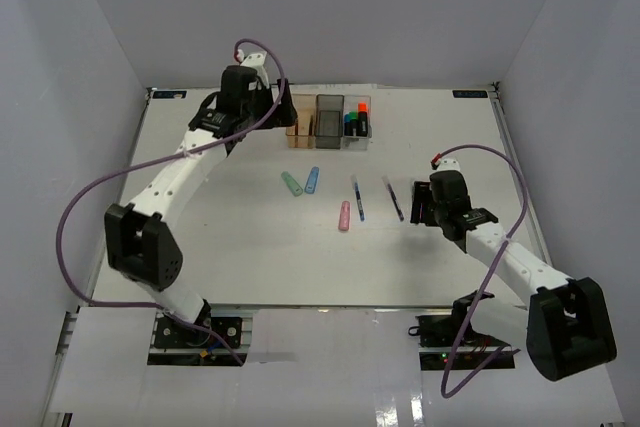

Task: Sort the stationery into containers
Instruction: Pick up the pen from the center of the board.

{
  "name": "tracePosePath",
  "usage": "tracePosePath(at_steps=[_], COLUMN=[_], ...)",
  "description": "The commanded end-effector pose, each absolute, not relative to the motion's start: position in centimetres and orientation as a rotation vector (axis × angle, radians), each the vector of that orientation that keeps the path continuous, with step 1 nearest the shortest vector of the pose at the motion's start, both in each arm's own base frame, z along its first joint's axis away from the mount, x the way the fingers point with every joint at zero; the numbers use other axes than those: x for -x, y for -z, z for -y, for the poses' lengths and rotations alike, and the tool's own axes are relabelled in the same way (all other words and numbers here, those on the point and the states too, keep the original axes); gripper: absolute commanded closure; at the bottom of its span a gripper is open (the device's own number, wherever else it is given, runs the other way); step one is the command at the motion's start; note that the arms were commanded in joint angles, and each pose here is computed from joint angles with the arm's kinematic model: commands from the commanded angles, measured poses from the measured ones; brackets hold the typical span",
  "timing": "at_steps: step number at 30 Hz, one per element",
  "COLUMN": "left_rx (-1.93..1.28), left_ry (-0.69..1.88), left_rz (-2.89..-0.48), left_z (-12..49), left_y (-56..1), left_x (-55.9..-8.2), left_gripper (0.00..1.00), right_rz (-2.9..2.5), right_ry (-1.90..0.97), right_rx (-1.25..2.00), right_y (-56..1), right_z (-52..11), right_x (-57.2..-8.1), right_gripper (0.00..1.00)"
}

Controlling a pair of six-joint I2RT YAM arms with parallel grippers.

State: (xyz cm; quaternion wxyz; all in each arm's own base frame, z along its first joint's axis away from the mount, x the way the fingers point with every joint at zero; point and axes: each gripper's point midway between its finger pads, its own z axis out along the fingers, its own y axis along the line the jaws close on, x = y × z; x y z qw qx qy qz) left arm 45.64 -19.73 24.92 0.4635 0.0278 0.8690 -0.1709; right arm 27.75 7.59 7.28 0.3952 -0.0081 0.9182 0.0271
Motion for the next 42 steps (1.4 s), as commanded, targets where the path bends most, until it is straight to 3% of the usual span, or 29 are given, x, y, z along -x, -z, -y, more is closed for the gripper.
tracePosePath(at_steps=[1, 7, 13, 17, 20, 25, 32, 42], left_rx=[-0.069, -0.067, -0.037, -0.029, -0.014, 0.091, 0.098, 0.100], left_ry=[0.425, 0.413, 0.447, 0.565, 0.634, 0.812, 0.961, 1.055], left_rz=[-2.207, -2.215, -2.189, -2.174, -2.176, -2.208, -2.149, -2.071], left_z=[18.2, 15.9, 15.8, 17.3, 18.0, 20.2, 27.2, 35.5], left_y=[-22.6, -19.5, -19.5, -20.1, -20.3, -20.6, -22.9, -24.8], left_x=[-40.9, -35.6, -34.7, -34.2, -33.7, -32.4, -31.2, -31.8], left_gripper=[0.02, 0.02, 0.02, 0.02, 0.02, 0.03, 0.05, 0.16], right_rz=[-2.340, -2.426, -2.479, -2.494, -2.473, -2.345, -2.122, -1.954], right_ry=[-0.060, -0.059, -0.013, 0.027, 0.035, -0.076, -0.452, -0.751], right_rx=[-0.010, 0.009, 0.002, -0.009, -0.015, 0.027, 0.081, 0.144], right_y=[-7.5, -4.7, -2.9, -2.4, -3.0, -6.6, -13.7, -18.5], right_z=[-7.6, -8.1, -7.9, -7.4, -7.1, -9.0, -15.0, -19.2], right_x=[-29.1, -29.9, -30.4, -30.4, -30.4, -30.4, -29.1, -27.5], right_gripper=[0.34, 0.44, 0.52, 0.76, 0.85, 0.89, 0.89, 0.87])
